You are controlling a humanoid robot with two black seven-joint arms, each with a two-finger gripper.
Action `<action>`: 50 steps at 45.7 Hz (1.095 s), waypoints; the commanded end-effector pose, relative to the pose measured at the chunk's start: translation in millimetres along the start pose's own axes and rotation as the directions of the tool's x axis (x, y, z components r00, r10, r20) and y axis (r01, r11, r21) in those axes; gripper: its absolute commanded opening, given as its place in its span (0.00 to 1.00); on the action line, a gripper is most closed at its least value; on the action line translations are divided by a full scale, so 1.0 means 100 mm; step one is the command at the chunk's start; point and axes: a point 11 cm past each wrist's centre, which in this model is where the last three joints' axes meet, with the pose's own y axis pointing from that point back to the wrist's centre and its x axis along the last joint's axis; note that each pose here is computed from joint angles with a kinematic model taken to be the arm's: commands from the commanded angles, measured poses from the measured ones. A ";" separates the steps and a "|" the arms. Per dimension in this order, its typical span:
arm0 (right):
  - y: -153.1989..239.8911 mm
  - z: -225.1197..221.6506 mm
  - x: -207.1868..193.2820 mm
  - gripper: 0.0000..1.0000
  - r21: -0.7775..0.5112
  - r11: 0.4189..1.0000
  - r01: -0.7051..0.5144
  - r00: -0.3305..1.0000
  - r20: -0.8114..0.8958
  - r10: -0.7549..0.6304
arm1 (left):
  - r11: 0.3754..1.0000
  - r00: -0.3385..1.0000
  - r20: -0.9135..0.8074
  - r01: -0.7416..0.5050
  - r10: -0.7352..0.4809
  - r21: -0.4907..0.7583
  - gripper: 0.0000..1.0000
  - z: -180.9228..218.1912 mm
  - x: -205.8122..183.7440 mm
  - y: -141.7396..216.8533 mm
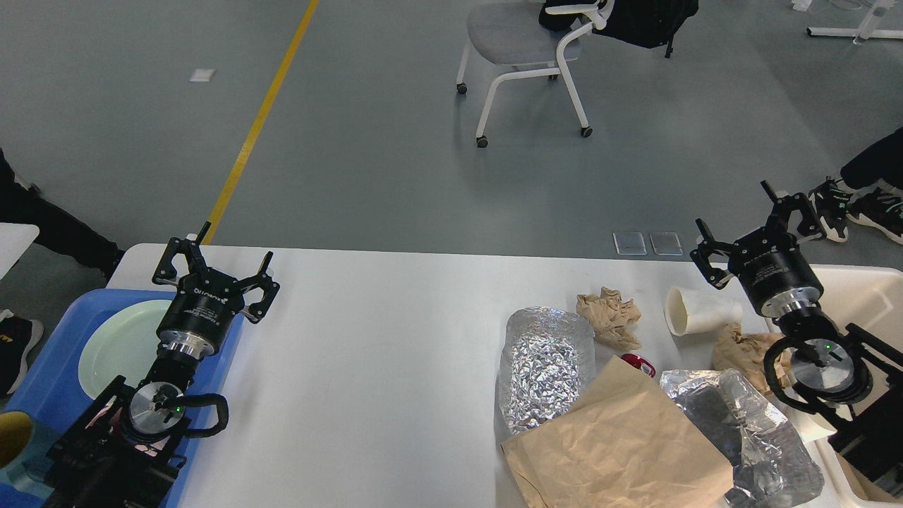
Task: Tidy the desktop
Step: 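Raise the right gripper and move it over the brown kraft paper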
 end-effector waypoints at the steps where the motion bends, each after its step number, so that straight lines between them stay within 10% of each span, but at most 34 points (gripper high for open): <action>1: -0.04 -0.03 -0.03 1.00 -0.089 0.995 0.035 0.991 -0.128 -0.046 | 1.000 1.000 0.000 0.000 0.000 0.000 0.96 0.00 0.00 0.00; 16: -0.30 -0.57 -0.31 1.00 -0.344 0.937 0.054 0.778 -0.574 -0.255 | 1.000 1.000 0.000 -0.002 0.002 -0.001 0.96 0.00 0.00 0.00; 28: -0.52 -0.69 -0.77 1.00 -0.595 0.799 -0.087 0.347 -0.770 -0.536 | 1.000 1.000 -0.002 0.002 -0.002 -0.001 0.96 0.00 -0.01 0.00; 40: -0.38 -0.47 -1.61 1.00 -0.902 0.375 -0.214 0.165 -0.411 -0.896 | 1.000 1.000 0.000 -0.002 0.002 -0.001 0.96 0.00 0.00 0.00; 50: 0.16 -0.58 -2.21 1.00 -0.883 0.148 -0.445 0.113 -0.220 -0.969 | 1.000 1.000 -0.002 0.000 0.000 -0.001 0.96 0.00 0.00 0.00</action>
